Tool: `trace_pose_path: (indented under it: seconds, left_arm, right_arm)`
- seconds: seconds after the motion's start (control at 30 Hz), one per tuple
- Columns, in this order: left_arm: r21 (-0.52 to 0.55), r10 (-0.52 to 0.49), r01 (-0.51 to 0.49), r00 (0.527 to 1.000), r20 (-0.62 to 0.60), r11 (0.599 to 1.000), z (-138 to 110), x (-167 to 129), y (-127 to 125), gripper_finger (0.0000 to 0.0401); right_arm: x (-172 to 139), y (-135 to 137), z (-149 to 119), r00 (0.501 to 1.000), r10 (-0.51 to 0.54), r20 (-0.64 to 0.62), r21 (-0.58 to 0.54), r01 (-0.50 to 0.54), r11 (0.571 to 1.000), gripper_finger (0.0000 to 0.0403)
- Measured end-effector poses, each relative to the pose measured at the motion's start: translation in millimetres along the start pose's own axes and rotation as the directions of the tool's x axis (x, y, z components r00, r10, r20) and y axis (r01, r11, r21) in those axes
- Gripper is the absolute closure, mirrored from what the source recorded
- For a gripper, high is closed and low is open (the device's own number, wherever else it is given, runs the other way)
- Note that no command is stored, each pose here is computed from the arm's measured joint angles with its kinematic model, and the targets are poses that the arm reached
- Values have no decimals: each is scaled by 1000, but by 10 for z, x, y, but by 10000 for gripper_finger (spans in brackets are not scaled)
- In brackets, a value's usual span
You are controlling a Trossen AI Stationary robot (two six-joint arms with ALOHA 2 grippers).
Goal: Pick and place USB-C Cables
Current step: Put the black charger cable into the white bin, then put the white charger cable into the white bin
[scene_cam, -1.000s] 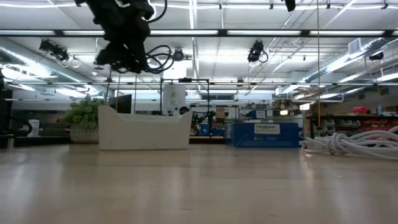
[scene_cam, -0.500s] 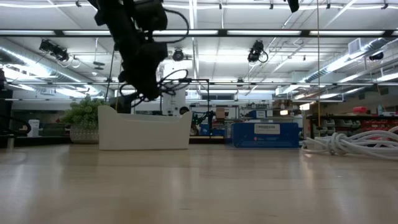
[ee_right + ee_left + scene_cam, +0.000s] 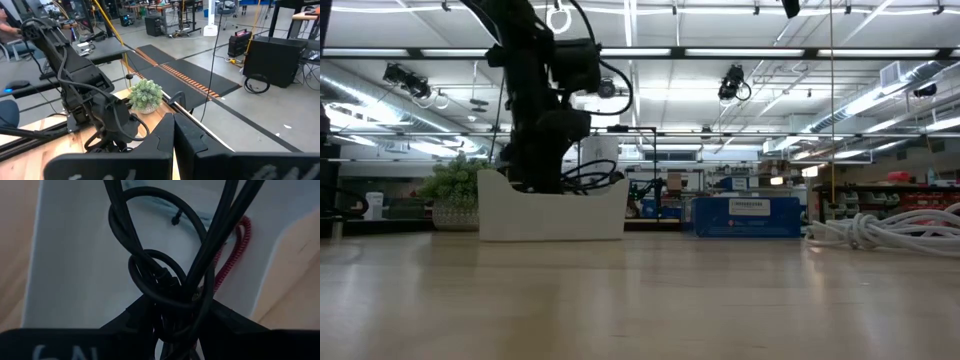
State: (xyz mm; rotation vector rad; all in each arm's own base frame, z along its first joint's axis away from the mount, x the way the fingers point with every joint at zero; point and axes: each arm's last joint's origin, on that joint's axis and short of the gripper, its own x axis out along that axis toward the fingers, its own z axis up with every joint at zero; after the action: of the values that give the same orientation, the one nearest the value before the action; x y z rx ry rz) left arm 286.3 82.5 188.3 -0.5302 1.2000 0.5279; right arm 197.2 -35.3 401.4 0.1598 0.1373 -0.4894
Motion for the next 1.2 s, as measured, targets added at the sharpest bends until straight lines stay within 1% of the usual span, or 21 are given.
trace_pose_path:
  seconds: [0.13,0.37,0.47,0.63,0.77,0.87,0.93,1.03,1.13,1.2]
  left_arm:
    - [-44,-18,16,998,-52,999,-3,78,28,276]
    - [-42,5,-10,993,-120,999,-33,211,38,269]
    - [-36,8,-13,992,-127,999,-34,235,38,245]
    - [-39,7,-12,992,-129,999,-35,211,54,187]
    - [-40,-12,8,995,-98,999,-29,100,58,155]
    - [-41,-32,30,998,-60,999,-26,-18,58,147]
    - [-36,-48,47,999,-24,998,-20,-106,55,147]
    - [11,-85,84,995,53,996,7,-226,26,154]
    - [73,-136,126,979,154,989,50,-338,-43,164]
    - [95,-170,153,962,211,984,79,-396,-89,170]
  right_arm:
    - [-8,-8,-27,1000,-5,-28,-11,5,1000,395]
    - [-21,-12,-30,999,-6,-33,-5,6,1000,395]
    - [-23,-13,-29,999,-6,-32,-5,5,1000,395]
    - [-23,-13,-29,999,-6,-32,-4,5,1000,395]
    - [-23,-13,-29,999,-6,-32,-4,6,1000,395]
    - [-23,-12,-26,1000,-5,-29,-1,5,1000,395]
    - [-23,-12,-26,1000,-5,-29,14,5,1000,395]
    - [-23,-12,-25,1000,-4,-29,20,5,1000,394]
    - [-22,-12,-29,999,-4,-32,14,5,1000,394]
    - [-23,-16,-52,998,-8,-55,30,10,1000,394]
